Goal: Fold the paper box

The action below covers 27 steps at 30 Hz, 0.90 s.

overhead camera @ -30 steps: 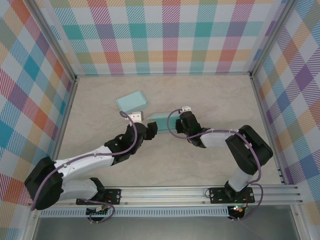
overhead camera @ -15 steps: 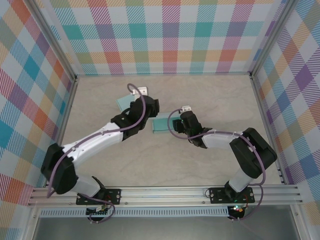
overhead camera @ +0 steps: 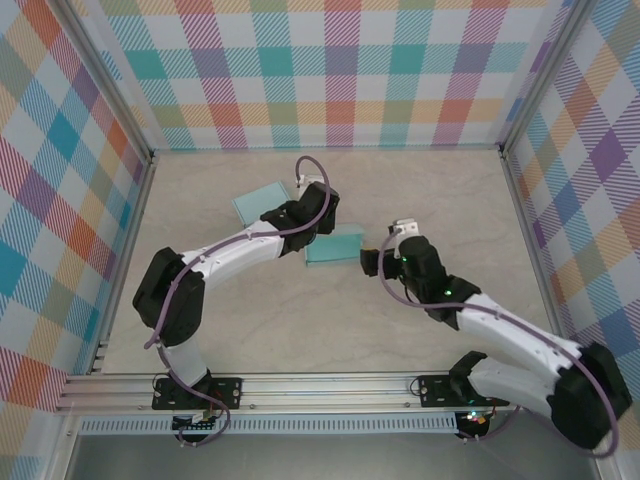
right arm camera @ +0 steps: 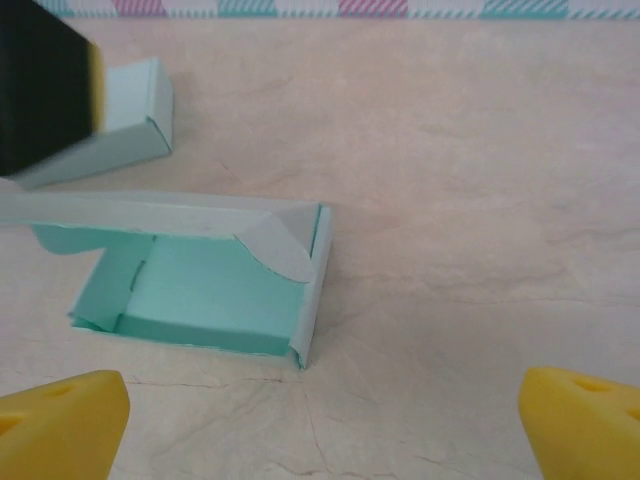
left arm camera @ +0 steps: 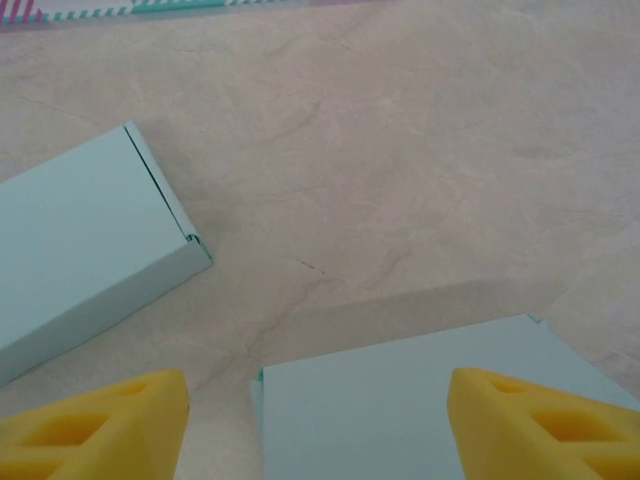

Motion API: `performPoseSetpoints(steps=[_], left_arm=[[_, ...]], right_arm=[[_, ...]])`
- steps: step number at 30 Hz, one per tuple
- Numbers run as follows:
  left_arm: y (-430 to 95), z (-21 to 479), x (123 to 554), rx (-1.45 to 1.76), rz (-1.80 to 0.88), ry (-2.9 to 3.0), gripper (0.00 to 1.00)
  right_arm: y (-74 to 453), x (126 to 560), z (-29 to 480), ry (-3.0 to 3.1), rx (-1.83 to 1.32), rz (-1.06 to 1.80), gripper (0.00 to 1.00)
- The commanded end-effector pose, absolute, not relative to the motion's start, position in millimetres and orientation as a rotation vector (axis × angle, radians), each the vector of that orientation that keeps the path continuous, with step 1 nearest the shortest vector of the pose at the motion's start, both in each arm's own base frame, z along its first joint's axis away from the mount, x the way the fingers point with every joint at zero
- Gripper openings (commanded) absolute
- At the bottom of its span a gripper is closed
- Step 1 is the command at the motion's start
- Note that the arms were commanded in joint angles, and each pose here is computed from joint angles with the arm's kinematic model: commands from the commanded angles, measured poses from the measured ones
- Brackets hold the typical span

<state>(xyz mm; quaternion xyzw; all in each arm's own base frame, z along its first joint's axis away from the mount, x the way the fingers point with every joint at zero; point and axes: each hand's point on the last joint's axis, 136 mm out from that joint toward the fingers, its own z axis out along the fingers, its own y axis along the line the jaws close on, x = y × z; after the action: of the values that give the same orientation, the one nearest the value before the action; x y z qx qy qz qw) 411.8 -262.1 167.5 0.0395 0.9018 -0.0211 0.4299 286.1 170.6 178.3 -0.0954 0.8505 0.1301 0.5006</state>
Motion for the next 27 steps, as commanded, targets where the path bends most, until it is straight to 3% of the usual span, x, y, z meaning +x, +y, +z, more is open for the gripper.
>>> performPoseSetpoints(steps=[1,8,23,27], left_arm=[[-262.7,154.1,412.9,0.114,-0.043,2.3,0.67],[-257.4,122.5,406.8,0.099,-0.009,2.359,0.65],[-240.0,67.4,386.2,0.051,0.035,2.432,0.65],[-237.4,59.3,382.0,0.045,0.047,2.44,0.64]], right_arm=[[144.4,263.1,178.8,2.073,-0.244,0.24,1.0],[128.1,244.5,220.9,1.933,-0.22,0.295,1.0],[127.0,274.8,234.8,1.877,-0.089,0.264,1.0],[97.3,282.9,228.1,1.898,0.181,0.211,1.0]])
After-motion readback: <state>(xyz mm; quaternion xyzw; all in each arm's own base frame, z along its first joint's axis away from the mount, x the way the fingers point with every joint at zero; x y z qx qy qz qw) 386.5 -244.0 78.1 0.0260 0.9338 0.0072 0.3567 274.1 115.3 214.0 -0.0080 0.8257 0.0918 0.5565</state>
